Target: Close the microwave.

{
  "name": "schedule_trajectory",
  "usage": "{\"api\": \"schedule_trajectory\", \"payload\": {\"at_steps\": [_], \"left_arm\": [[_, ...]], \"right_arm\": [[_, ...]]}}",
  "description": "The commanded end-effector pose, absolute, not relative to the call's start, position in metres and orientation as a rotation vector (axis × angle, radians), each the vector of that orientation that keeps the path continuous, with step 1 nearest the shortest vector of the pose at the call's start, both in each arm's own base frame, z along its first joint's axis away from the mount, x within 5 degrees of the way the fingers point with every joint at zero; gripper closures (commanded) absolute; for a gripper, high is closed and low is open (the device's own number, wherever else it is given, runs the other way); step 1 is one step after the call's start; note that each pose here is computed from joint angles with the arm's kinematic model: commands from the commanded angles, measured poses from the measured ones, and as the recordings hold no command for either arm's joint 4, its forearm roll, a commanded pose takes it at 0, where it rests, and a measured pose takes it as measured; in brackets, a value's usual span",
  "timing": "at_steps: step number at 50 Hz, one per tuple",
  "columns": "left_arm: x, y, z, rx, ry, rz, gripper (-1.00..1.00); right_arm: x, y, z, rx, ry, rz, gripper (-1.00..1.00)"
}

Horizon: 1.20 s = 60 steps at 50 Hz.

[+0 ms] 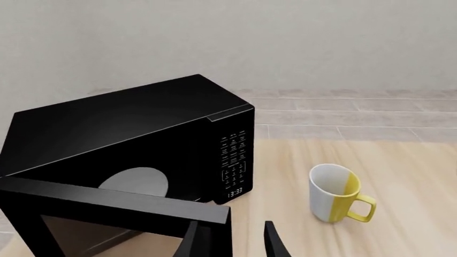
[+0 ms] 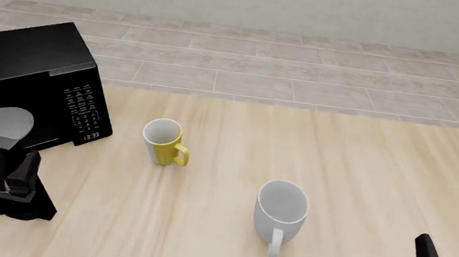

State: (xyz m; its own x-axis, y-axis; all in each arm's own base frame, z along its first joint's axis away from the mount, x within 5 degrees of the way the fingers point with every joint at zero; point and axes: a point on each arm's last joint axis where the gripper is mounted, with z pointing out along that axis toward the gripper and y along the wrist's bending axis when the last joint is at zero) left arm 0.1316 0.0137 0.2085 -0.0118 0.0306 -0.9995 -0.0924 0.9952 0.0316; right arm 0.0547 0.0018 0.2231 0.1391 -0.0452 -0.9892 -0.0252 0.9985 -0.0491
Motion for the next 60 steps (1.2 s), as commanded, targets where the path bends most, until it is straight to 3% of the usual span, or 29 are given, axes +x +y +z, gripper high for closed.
{"api": "schedule_trajectory", "payload": {"at_steps": [1,18,60], "left_arm": [[0.143,0.021,0.182,-0.124,1.698,0.105,-1.00],[0.144,0.018,0.183,-0.114,1.698,0.088,-1.00],[0.207,0.028,0.183,-0.127,1.776,0.089,-1.00]], "right_arm": [[0.055,0.003,0.223,-0.066,1.424,0.000,-1.00],[0.055,0.003,0.221,-0.078,1.423,0.012,-1.00],[0.055,0.005,0.219,-0.086,1.423,0.044,-1.00]]}}
